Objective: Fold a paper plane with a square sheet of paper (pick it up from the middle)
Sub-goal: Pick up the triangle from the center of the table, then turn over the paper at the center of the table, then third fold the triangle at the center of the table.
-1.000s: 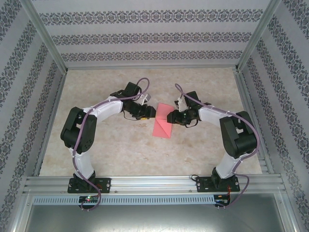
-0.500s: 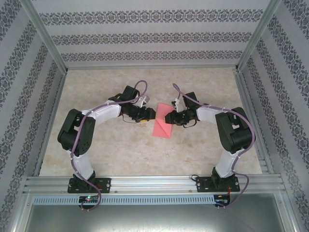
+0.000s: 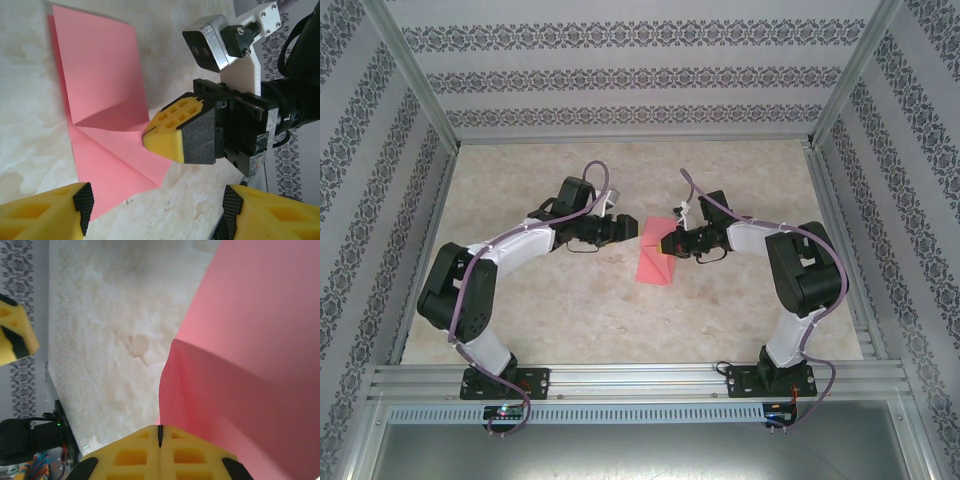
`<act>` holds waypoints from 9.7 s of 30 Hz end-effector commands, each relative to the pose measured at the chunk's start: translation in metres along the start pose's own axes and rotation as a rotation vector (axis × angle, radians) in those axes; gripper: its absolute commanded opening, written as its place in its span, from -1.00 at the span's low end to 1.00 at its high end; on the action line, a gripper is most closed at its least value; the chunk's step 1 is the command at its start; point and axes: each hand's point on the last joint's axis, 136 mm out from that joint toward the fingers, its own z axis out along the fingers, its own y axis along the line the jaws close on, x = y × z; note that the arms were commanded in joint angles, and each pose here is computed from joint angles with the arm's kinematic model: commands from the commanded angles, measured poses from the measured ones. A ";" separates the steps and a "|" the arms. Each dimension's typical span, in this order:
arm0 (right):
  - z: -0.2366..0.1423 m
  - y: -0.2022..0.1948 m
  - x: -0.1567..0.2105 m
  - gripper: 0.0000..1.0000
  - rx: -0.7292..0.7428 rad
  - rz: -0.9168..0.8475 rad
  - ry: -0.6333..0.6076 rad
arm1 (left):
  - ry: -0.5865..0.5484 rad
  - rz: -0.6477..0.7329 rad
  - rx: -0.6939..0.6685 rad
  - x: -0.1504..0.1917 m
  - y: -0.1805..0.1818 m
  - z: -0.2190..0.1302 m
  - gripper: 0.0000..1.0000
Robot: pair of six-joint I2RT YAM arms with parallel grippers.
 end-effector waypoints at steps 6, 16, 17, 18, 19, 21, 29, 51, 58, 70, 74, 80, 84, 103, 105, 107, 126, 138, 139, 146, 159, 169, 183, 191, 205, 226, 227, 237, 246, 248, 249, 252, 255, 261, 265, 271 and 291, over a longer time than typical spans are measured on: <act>-0.038 0.065 -0.025 -1.00 -0.166 -0.077 -0.095 | -0.175 -0.002 0.140 -0.033 -0.030 -0.022 0.56; -0.062 0.108 -0.043 -1.00 -0.297 -0.103 -0.168 | -0.209 -0.102 0.322 -0.043 -0.054 -0.022 0.57; -0.063 0.110 -0.044 -1.00 -0.304 -0.101 -0.172 | -0.211 -0.107 0.336 -0.044 -0.056 -0.022 0.57; -0.066 0.113 -0.046 -1.00 -0.314 -0.103 -0.181 | -0.210 -0.101 0.346 -0.044 -0.060 -0.021 0.57; -0.068 0.115 -0.047 -1.00 -0.324 -0.103 -0.189 | -0.202 -0.096 0.346 -0.042 -0.062 -0.019 0.57; -0.072 0.119 -0.049 -1.00 -0.334 -0.105 -0.200 | -0.185 -0.093 0.338 -0.040 -0.062 -0.014 0.57; -0.079 0.125 -0.053 -1.00 -0.357 -0.103 -0.219 | -0.141 -0.116 0.356 -0.036 -0.069 -0.004 0.58; -0.062 0.087 -0.055 -1.00 -0.331 -0.017 -0.213 | -0.084 -0.099 0.436 -0.040 -0.100 0.000 0.34; -0.061 0.085 -0.054 -0.98 -0.333 -0.013 -0.212 | -0.038 -0.094 0.374 -0.032 -0.090 0.006 0.19; -0.065 0.090 -0.053 -0.93 -0.341 -0.020 -0.216 | 0.023 -0.090 0.303 -0.022 -0.074 0.016 -0.23; -0.064 0.088 -0.053 -0.93 -0.335 -0.016 -0.215 | 0.027 -0.090 0.302 -0.021 -0.074 0.017 -0.39; -0.067 0.089 -0.052 -0.81 -0.316 -0.022 -0.222 | 0.026 -0.092 0.300 -0.021 -0.073 0.017 -0.61; -0.071 0.089 -0.053 -0.67 -0.299 -0.026 -0.236 | 0.020 -0.097 0.308 -0.023 -0.075 0.016 -0.72; -0.092 0.077 -0.024 0.08 -0.221 0.151 -0.357 | -0.041 -0.108 0.370 -0.042 -0.090 0.013 -0.78; -0.088 0.085 -0.022 0.16 -0.229 0.150 -0.347 | -0.039 -0.107 0.377 -0.042 -0.091 0.014 -0.79; -0.084 0.087 -0.020 0.22 -0.220 0.153 -0.340 | -0.037 -0.108 0.387 -0.042 -0.092 0.014 -0.79; -0.060 0.097 -0.020 -0.20 -0.304 0.225 -0.281 | -0.028 -0.117 0.389 -0.040 -0.094 0.018 -0.72; -0.060 0.092 -0.015 -0.67 -0.281 0.241 -0.269 | -0.017 -0.101 0.362 -0.036 -0.093 0.015 -0.48; -0.060 0.091 -0.015 -0.70 -0.275 0.240 -0.270 | -0.017 -0.098 0.360 -0.036 -0.093 0.015 -0.43; -0.065 0.088 -0.010 -0.71 -0.247 0.238 -0.271 | -0.010 -0.082 0.350 -0.035 -0.094 0.013 -0.28; -0.068 0.083 -0.006 -0.56 -0.227 0.231 -0.268 | 0.007 -0.094 0.356 -0.033 -0.093 0.016 -0.58; -0.071 0.086 -0.008 -0.45 -0.238 0.214 -0.270 | 0.054 -0.108 0.344 -0.019 -0.093 0.028 -0.66; -0.076 0.086 -0.004 -0.66 -0.236 0.211 -0.268 | 0.046 -0.102 0.311 -0.018 -0.088 0.028 -0.64; -0.079 0.085 -0.002 -0.76 -0.216 0.204 -0.271 | 0.044 -0.093 0.302 -0.021 -0.090 0.023 -0.42; -0.088 0.049 0.017 -0.84 0.055 0.182 -0.248 | 0.025 -0.059 0.235 -0.036 -0.084 0.005 0.13; -0.171 -0.005 0.048 -0.81 1.100 0.011 -0.020 | -0.060 -0.109 0.084 -0.044 -0.029 -0.056 0.31; -0.168 -0.005 0.047 -0.81 1.138 -0.004 0.007 | -0.061 -0.113 0.077 -0.042 -0.026 -0.059 0.31; -0.074 -0.008 0.039 -0.74 1.273 -0.137 0.282 | -0.075 -0.195 0.017 -0.003 0.000 -0.093 0.32; 0.017 0.002 0.039 -0.47 1.176 -0.219 0.370 | -0.100 -0.193 -0.047 0.014 0.001 -0.125 0.34; 0.031 0.004 0.040 -0.44 1.123 -0.211 0.364 | -0.108 -0.197 -0.051 0.016 0.002 -0.130 0.34; 0.035 0.005 0.040 -0.40 1.106 -0.213 0.357 | -0.109 -0.196 -0.055 0.018 0.002 -0.132 0.34; 0.045 0.010 0.038 -0.20 1.036 -0.215 0.326 | -0.112 -0.197 -0.067 0.020 0.004 -0.137 0.34; 0.047 0.027 0.031 -0.14 0.939 -0.225 0.262 | -0.108 -0.201 -0.067 0.020 0.007 -0.135 0.34; 0.032 0.049 0.021 -0.02 0.762 -0.201 0.134 | -0.087 -0.223 -0.031 0.013 0.013 -0.121 0.33; 0.006 0.049 0.020 -0.02 0.720 -0.168 0.062 | -0.070 -0.213 -0.020 0.003 0.013 -0.106 0.29; -0.024 0.042 0.027 0.02 0.642 -0.089 0.001 | 0.000 -0.149 -0.008 -0.010 -0.001 -0.066 0.19; -0.021 0.006 0.050 -0.61 0.487 0.125 -0.030 | 0.247 -0.065 -0.030 -0.008 0.006 0.065 -0.13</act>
